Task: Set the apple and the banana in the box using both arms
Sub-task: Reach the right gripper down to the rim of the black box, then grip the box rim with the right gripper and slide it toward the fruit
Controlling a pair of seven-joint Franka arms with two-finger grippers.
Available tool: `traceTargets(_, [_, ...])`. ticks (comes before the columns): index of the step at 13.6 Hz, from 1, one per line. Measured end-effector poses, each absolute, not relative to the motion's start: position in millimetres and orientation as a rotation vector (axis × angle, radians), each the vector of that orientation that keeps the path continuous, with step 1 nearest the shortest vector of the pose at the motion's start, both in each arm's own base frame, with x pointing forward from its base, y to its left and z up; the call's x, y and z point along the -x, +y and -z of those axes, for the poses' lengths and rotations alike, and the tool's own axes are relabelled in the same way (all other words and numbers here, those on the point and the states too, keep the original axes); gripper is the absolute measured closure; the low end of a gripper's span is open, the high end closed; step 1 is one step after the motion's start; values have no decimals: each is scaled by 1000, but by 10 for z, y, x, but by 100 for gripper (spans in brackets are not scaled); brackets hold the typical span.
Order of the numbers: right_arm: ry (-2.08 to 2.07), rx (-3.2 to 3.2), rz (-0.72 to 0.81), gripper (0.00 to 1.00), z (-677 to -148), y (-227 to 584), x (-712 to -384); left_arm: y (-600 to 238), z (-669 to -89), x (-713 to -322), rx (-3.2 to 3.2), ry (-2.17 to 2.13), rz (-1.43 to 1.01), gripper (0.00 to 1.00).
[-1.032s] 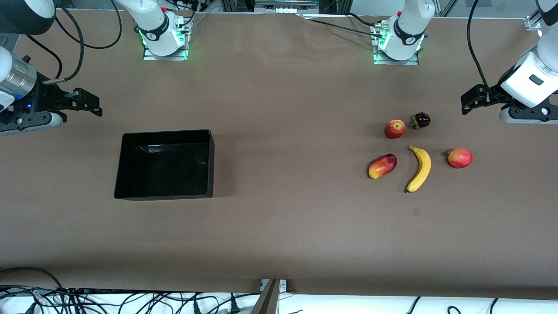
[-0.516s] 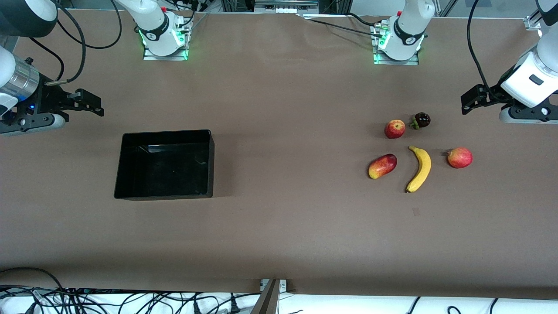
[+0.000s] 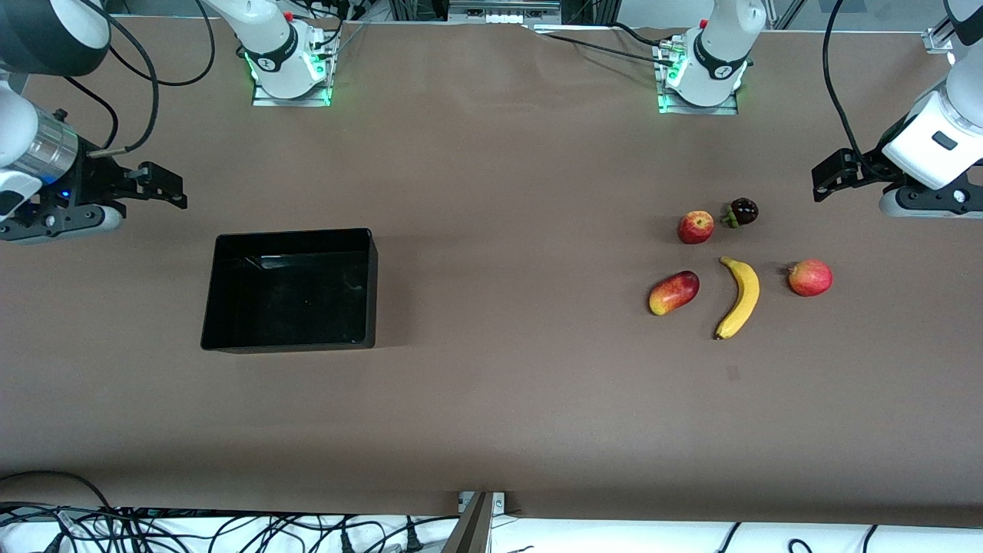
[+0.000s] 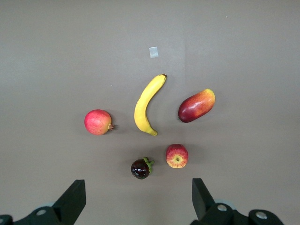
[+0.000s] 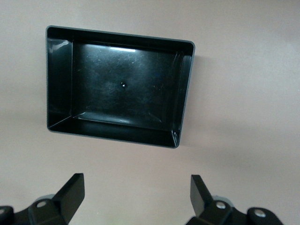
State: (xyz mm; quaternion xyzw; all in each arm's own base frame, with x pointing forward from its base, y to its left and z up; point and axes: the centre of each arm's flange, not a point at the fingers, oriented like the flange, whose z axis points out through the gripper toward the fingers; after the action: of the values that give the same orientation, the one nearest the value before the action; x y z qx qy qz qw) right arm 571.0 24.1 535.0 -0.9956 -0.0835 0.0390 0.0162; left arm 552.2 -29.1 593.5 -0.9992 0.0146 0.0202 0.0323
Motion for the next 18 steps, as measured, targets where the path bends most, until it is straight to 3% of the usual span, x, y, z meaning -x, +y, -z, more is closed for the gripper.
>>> traceTargets(3, [-265, 3111, -120, 0, -4993, 230, -5800, -291, -5931, -5516, 3076, 45, -70, 0])
traceTargets(9, [-253, 3130, -116, 0, -3579, 181, -5987, -291, -5930, -5514, 3076, 45, -73, 0])
traceTargets(14, [-257, 3160, -86, 0, -2831, -224, -6153, -293, -5930, -5513, 3075, 45, -73, 0])
traceTargets(18, [-237, 3163, -159, 2, -2404, -353, -6128, -293, -5930, -5513, 3075, 45, -73, 0])
